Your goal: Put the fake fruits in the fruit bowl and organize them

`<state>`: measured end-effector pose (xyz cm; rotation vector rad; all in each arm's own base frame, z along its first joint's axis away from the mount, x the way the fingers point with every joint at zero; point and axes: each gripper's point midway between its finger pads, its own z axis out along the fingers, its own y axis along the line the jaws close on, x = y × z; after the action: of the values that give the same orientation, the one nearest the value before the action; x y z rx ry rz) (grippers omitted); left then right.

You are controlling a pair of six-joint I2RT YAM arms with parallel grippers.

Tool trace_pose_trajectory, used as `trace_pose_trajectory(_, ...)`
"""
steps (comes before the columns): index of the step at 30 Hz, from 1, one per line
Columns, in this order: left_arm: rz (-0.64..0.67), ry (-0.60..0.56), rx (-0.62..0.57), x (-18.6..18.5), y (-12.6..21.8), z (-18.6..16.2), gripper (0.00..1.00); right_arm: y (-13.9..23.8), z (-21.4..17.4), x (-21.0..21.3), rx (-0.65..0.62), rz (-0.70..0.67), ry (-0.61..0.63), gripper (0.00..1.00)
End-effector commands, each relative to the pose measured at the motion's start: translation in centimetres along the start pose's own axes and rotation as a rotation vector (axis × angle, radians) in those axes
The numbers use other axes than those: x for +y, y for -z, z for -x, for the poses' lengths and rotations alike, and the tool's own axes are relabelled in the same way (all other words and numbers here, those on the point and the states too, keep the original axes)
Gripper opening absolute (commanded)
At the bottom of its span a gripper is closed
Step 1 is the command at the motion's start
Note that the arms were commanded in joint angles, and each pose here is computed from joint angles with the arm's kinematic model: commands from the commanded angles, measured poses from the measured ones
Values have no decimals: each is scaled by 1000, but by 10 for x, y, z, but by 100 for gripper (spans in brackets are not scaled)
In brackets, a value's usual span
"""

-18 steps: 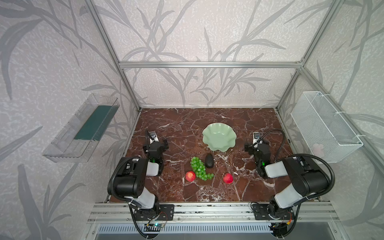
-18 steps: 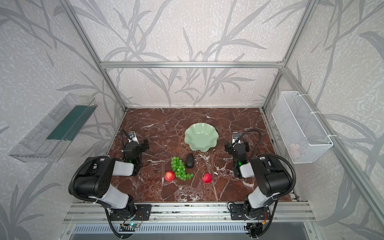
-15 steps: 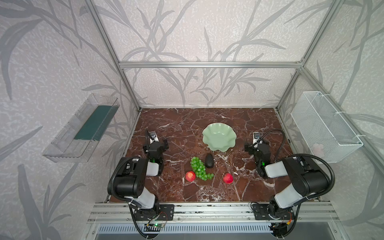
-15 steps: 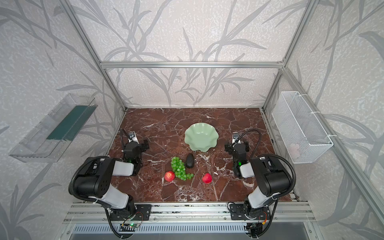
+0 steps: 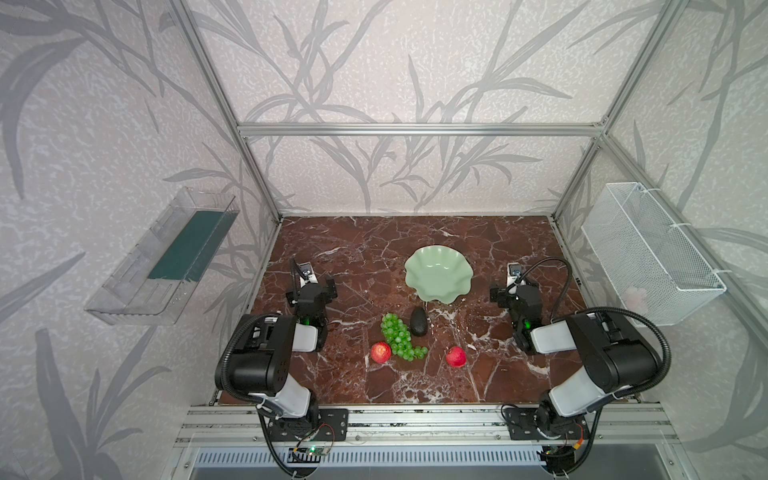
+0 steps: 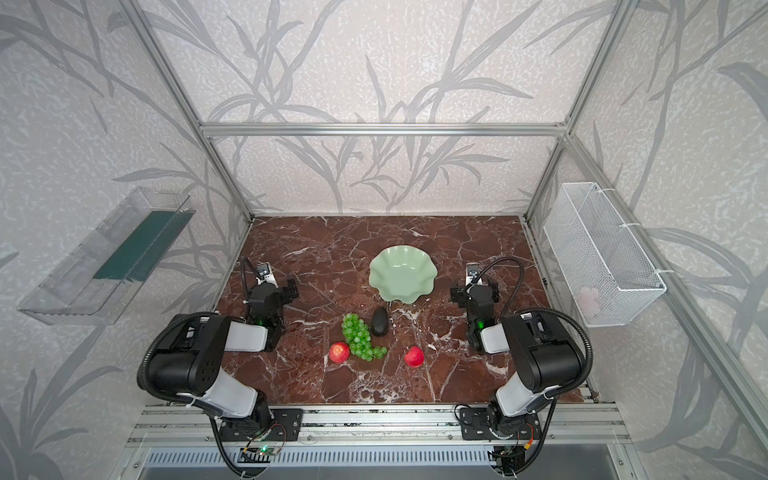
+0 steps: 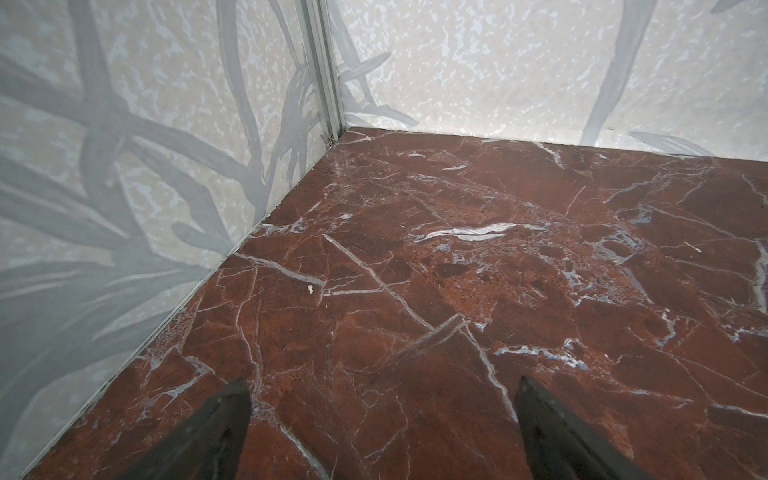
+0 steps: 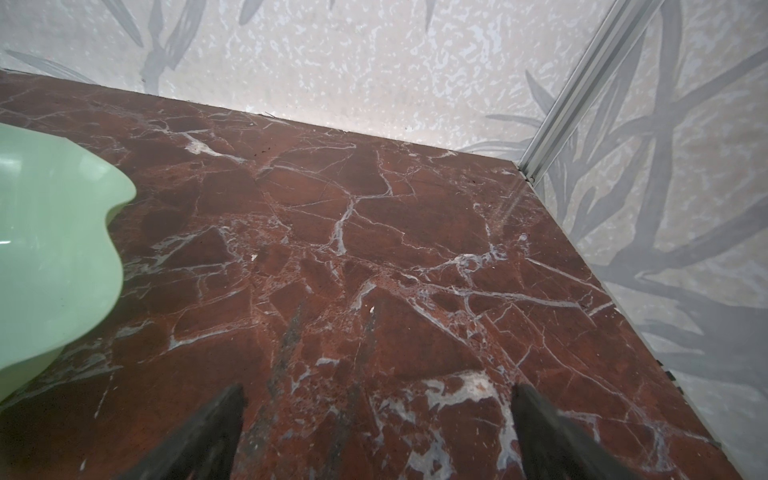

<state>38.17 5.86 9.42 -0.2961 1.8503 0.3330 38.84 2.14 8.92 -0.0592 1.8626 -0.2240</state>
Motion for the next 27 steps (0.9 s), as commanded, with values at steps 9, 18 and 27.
trace_pose_trajectory(9,-5,16,-13,0,-3,7,99,-1,10,-3,-28,-5,-23,99)
trace_pose_trajectory(18,110,174,-96,37,47,53,99,47,76,-6,-114,-118,8,99)
trace_pose_trajectory(27,-163,609,-46,9,88,108,96,78,98,60,125,376,-276,99)
